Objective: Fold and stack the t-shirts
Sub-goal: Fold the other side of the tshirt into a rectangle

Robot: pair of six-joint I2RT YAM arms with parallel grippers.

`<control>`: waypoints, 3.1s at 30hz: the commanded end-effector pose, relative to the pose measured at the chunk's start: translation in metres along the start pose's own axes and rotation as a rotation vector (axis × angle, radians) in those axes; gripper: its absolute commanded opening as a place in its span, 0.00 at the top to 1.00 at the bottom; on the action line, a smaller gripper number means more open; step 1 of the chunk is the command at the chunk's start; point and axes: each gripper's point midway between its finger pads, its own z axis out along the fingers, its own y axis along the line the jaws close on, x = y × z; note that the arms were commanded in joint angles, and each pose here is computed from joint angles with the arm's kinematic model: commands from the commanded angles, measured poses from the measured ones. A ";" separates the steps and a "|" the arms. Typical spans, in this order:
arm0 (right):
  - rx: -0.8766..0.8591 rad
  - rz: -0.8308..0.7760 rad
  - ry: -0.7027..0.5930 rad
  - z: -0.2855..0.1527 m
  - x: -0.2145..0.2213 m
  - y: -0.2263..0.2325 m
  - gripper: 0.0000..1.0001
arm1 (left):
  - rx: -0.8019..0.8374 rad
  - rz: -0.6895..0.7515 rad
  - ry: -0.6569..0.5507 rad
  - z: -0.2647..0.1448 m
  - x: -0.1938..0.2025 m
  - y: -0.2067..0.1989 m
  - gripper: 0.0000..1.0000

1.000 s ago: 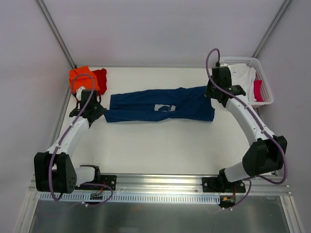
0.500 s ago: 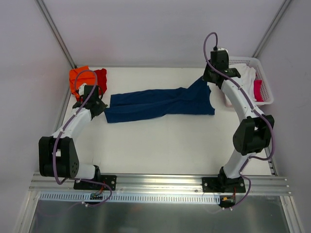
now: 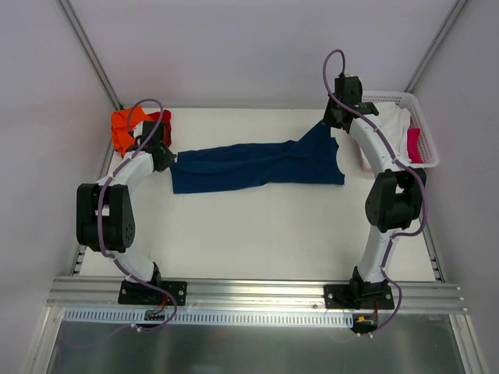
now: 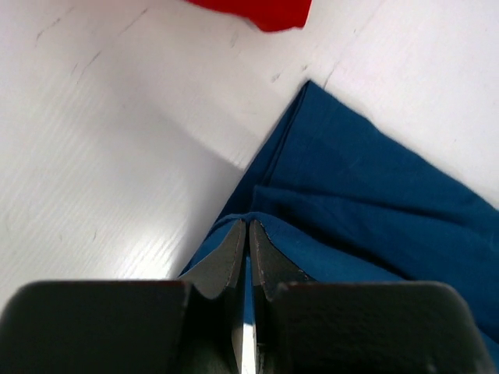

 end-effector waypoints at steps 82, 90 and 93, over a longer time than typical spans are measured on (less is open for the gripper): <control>-0.110 -0.095 0.093 -0.066 0.079 0.050 0.64 | 0.147 0.017 0.079 0.016 -0.015 -0.031 0.01; -0.169 -0.139 0.087 -0.068 0.076 0.089 0.69 | 0.153 0.019 0.080 0.013 -0.013 -0.033 0.01; -0.191 -0.151 0.116 -0.049 0.087 0.102 0.73 | 0.152 0.016 0.087 0.014 -0.010 -0.032 0.01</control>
